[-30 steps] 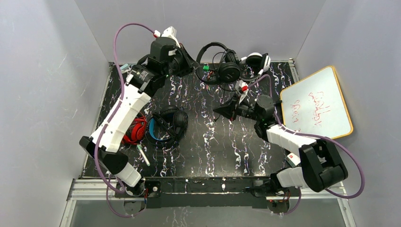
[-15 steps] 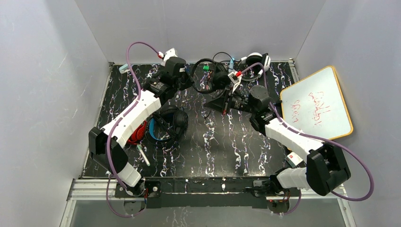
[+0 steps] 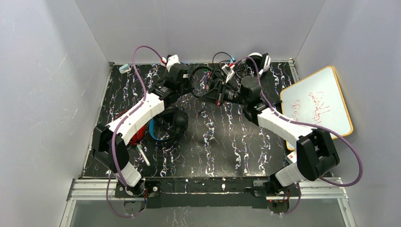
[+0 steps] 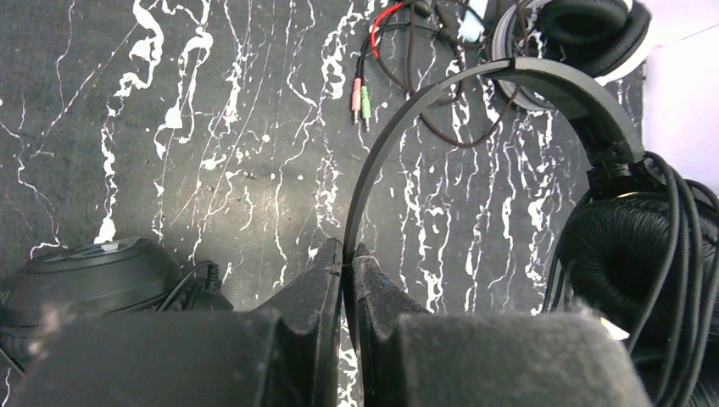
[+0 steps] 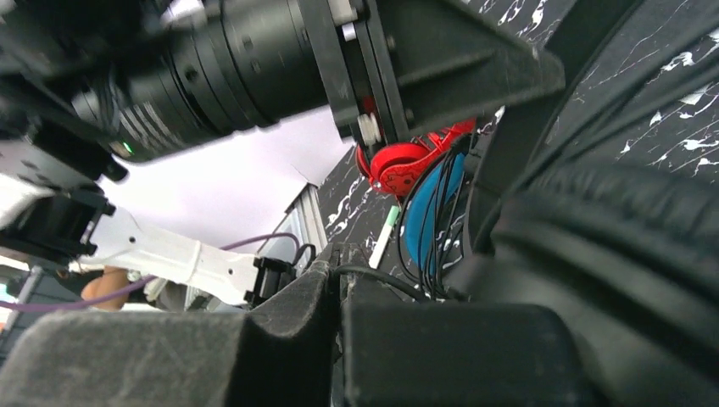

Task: Wrap the headphones
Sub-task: Wrap the headphones cable around the headphones.

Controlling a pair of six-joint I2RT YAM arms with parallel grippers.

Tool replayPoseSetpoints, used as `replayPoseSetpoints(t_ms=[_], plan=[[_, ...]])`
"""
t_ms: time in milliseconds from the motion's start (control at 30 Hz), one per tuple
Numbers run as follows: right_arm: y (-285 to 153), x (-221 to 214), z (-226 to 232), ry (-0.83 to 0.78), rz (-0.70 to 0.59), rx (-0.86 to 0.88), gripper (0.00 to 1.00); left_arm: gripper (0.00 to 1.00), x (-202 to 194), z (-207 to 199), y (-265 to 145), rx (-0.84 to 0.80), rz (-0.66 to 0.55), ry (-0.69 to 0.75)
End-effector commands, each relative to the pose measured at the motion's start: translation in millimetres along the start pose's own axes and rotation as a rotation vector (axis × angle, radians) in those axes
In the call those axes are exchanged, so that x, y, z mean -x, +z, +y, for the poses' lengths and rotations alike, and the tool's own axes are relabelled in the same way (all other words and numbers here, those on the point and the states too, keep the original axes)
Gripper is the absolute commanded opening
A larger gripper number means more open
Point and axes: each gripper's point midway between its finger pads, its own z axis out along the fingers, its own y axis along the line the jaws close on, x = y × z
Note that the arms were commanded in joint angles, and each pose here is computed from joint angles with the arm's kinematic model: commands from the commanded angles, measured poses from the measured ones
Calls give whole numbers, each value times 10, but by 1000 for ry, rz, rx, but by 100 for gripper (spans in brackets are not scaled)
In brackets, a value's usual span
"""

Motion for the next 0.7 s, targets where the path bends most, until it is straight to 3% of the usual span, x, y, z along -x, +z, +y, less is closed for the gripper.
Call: replayPoseSetpoints(t_ms=[0,100,167,233,667], plan=[[84,276,172,39,-54,10,14,0,2,-8,6,-1,-46,15],[111,350,86,76,-98,-32,30,0,-57,-18,1,-17,-39,20],[128,417,-20,100,-132,-87,47,0,-102,-24,-8,-27,-29,24],[148,468,-131,129,-151,-150,54,0,-135,-28,-18,-36,-20,25],[191,350,-537,169,-110,-302,57,0,-354,-62,-123,-74,85,-27]])
